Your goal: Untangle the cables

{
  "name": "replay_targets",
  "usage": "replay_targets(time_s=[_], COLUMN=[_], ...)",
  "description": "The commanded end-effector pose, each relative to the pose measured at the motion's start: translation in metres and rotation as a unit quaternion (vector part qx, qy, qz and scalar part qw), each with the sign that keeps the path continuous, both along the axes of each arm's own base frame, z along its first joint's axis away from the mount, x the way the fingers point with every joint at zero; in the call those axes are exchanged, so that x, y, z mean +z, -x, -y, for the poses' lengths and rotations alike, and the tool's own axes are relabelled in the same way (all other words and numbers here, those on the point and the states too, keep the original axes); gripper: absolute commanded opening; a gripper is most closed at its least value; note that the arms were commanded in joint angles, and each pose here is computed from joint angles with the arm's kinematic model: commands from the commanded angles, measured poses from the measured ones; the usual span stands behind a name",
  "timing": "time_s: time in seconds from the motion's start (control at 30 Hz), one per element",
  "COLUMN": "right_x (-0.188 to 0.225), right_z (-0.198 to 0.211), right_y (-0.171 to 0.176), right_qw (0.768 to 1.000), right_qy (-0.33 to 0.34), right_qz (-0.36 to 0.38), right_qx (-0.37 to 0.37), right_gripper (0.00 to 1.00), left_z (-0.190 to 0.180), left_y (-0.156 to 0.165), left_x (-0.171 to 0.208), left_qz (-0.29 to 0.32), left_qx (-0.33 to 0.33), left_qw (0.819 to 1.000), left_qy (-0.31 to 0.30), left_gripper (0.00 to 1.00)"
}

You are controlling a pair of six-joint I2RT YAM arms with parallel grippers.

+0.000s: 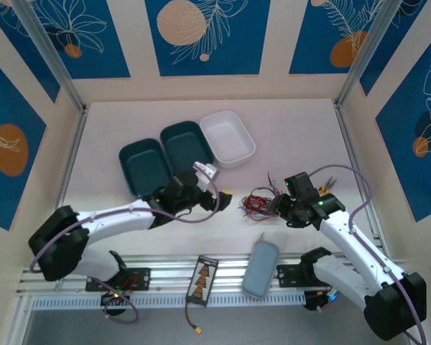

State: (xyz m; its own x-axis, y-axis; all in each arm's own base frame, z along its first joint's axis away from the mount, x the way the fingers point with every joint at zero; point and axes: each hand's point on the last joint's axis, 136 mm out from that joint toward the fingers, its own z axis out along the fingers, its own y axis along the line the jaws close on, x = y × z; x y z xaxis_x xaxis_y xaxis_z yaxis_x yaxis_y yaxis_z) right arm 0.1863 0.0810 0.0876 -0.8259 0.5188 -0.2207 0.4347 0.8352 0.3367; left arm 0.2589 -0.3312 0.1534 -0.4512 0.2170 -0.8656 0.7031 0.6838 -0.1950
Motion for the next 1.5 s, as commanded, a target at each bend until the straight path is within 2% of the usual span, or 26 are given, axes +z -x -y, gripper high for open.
replay_targets(time_s=[0.0,0.23,0.4,0.63,0.73,0.97,1.07,1.2,1.47], right_x=[-0.01,-0.026,-0.027,-0.023,-0.019,-0.01,-0.005,0.008,0.037], right_z=[-0.003,-0.001,0.003,0.004,0.003,-0.003,-0.005,-0.007,-0.006], right_y=[0.002,-0.004,-0.011,-0.024,-0.032,-0.055,-0.066,-0.083,-0.106], right_qw=[1.0,0.998,0.998,0.997,0.996,0.997,0.997,0.998,0.998], right_qy=[-0.015,-0.041,-0.053,-0.065,-0.07,-0.072,-0.067,-0.058,-0.031], right_qz=[-0.021,-0.026,-0.014,0.007,0.015,0.024,0.025,0.028,0.028], right_qx=[-0.014,-0.03,-0.043,-0.049,-0.05,-0.031,-0.018,0.001,0.04], right_gripper=[0.55,0.53,0.39,0.35,0.28,0.06,0.0,0.0,0.0], left_z=[0.034,0.076,0.099,0.113,0.118,0.117,0.11,0.099,0.089], left_y=[0.003,0.009,0.007,-0.004,-0.008,-0.013,-0.015,-0.015,-0.005], left_x=[0.012,-0.025,-0.045,-0.07,-0.08,-0.095,-0.098,-0.104,-0.101], left_qz=[0.009,-0.014,-0.029,-0.043,-0.05,-0.063,-0.063,-0.067,-0.087], left_qx=[-0.039,-0.08,-0.093,-0.089,-0.087,-0.068,-0.053,-0.035,-0.03], left_qw=[0.999,0.996,0.995,0.992,0.992,0.991,0.991,0.99,0.99], left_qy=[0.023,-0.022,-0.036,-0.072,-0.082,-0.093,-0.103,-0.116,-0.105], left_gripper=[1.0,0.97,0.9,0.8,0.78,0.59,0.5,0.35,0.24])
